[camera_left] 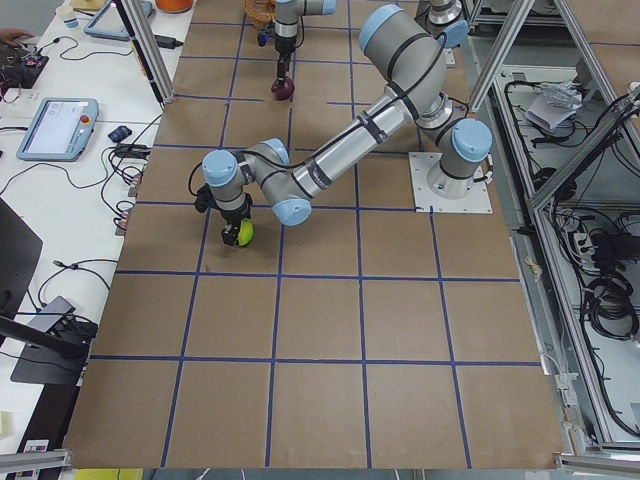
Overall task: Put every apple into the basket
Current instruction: 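Grasp the dark red apple with right gripper while left grasps green apple, then place the dark red apple in the basket while left carries green apple centerward, then set the green apple at center, open left gripper and withdraw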
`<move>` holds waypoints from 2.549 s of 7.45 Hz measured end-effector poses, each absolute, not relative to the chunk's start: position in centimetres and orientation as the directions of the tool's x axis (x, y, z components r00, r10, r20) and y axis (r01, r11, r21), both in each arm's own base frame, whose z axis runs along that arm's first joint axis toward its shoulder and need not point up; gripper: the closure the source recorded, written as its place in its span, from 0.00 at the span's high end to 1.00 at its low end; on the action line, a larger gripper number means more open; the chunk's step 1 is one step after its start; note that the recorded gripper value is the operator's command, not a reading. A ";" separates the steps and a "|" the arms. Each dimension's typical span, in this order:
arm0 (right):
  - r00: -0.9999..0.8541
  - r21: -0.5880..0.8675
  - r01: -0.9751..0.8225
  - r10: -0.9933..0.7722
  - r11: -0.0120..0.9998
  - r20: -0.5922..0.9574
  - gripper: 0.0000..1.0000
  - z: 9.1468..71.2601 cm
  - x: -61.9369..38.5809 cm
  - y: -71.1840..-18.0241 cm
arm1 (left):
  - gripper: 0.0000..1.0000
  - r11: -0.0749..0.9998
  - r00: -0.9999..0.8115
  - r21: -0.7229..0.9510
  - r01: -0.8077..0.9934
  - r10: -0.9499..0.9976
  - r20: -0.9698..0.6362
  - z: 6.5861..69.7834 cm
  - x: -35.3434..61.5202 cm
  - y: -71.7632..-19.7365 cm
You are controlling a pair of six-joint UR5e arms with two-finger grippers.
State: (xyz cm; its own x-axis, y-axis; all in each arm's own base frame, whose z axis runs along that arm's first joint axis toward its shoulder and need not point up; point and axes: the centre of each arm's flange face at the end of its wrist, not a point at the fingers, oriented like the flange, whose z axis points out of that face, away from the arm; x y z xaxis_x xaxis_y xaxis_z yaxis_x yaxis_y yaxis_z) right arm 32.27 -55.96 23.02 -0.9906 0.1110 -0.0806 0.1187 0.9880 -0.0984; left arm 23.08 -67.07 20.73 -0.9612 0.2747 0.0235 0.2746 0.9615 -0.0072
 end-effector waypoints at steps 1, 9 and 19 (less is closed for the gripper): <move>-0.994 -0.101 0.100 0.096 0.990 -0.047 1.00 22.2 32.6 -55.8 | 0.93 0.962 -0.962 -0.013 0.272 0.273 0.035 20.4 23.0 -67.2; -0.998 -0.149 0.057 0.053 0.987 -0.027 0.51 22.0 31.9 -57.0 | 0.01 0.949 -0.947 -0.012 0.314 0.314 0.066 26.8 13.9 -66.9; -0.983 -0.140 -0.162 -0.148 0.977 0.110 1.00 27.7 -16.1 -64.1 | 0.13 0.987 -0.979 -0.026 -0.160 -0.155 0.133 25.4 -33.0 -59.8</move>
